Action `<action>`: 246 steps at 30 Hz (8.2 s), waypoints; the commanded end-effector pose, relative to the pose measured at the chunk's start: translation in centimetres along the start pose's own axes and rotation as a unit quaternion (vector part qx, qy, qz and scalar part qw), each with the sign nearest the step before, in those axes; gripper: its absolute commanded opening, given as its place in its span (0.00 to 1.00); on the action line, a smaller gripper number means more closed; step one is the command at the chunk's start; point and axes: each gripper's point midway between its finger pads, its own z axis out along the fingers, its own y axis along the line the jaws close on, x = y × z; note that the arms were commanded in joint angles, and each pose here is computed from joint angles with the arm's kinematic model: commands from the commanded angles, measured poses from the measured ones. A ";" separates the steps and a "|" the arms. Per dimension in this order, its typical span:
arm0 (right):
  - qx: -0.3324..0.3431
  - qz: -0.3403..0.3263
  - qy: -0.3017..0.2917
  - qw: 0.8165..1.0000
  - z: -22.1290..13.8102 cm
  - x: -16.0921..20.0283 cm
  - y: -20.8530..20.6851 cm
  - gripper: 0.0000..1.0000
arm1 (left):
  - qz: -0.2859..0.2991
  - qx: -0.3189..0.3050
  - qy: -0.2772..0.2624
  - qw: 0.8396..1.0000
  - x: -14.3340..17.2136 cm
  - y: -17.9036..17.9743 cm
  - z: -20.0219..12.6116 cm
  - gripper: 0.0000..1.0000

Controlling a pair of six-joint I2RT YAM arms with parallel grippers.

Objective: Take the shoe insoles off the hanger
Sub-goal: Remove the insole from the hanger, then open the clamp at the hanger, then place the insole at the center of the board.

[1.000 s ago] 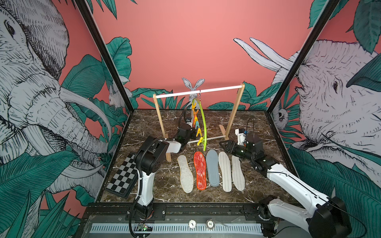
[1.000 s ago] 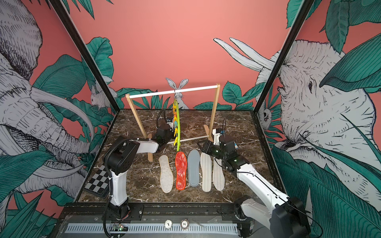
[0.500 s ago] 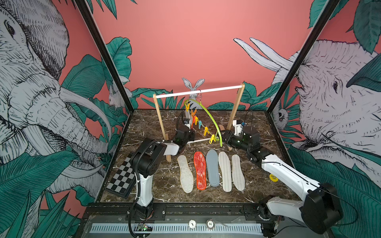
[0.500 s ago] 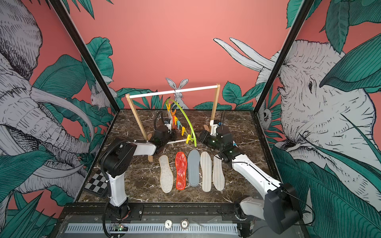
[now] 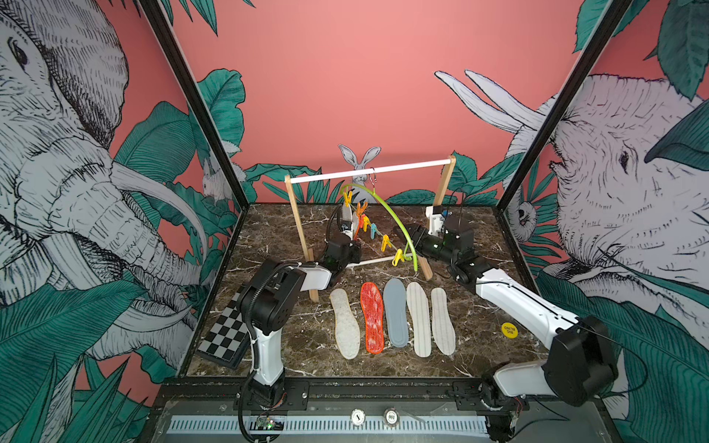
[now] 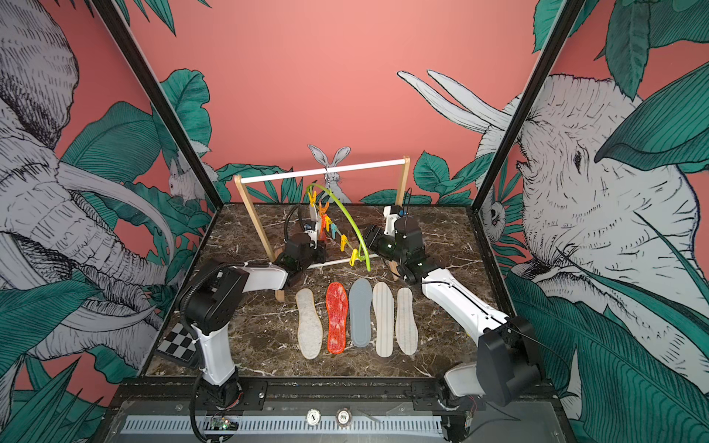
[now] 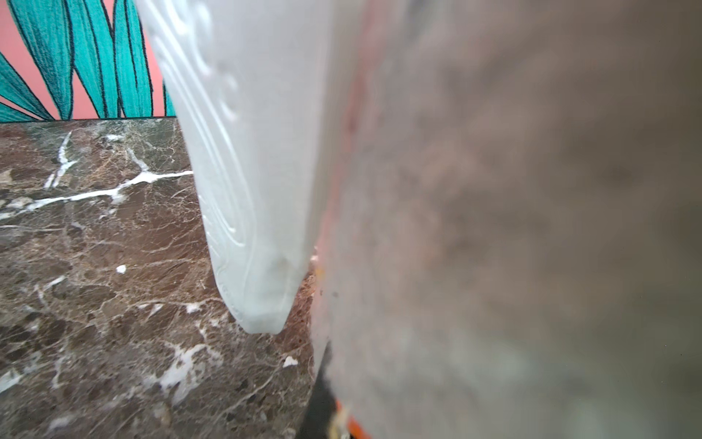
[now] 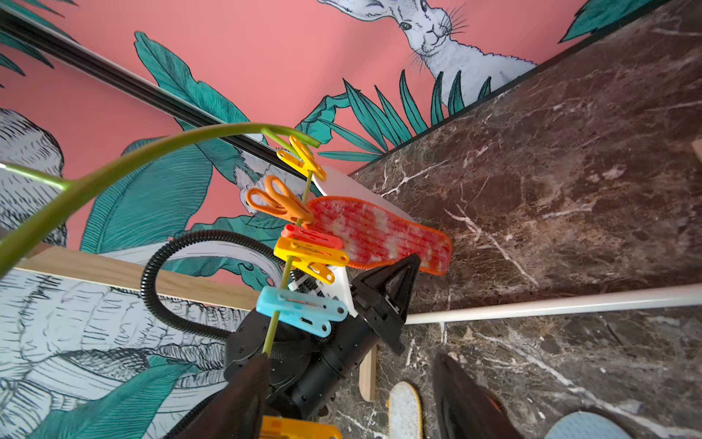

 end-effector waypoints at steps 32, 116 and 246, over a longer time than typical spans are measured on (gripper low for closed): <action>-0.110 0.001 -0.020 0.994 7.5 -2.5 6.3 0.71 | 0.023 -0.044 -0.006 0.999 -2.0 3.1 -3.1 0.00; -0.099 0.028 0.000 0.995 11.2 -3.9 4.7 0.51 | 0.055 -0.086 0.007 0.995 -4.9 5.1 -3.5 0.00; -0.209 -0.148 0.090 0.963 -10.4 9.6 3.2 0.75 | -0.009 0.415 0.088 0.906 -4.1 -9.6 -28.1 0.00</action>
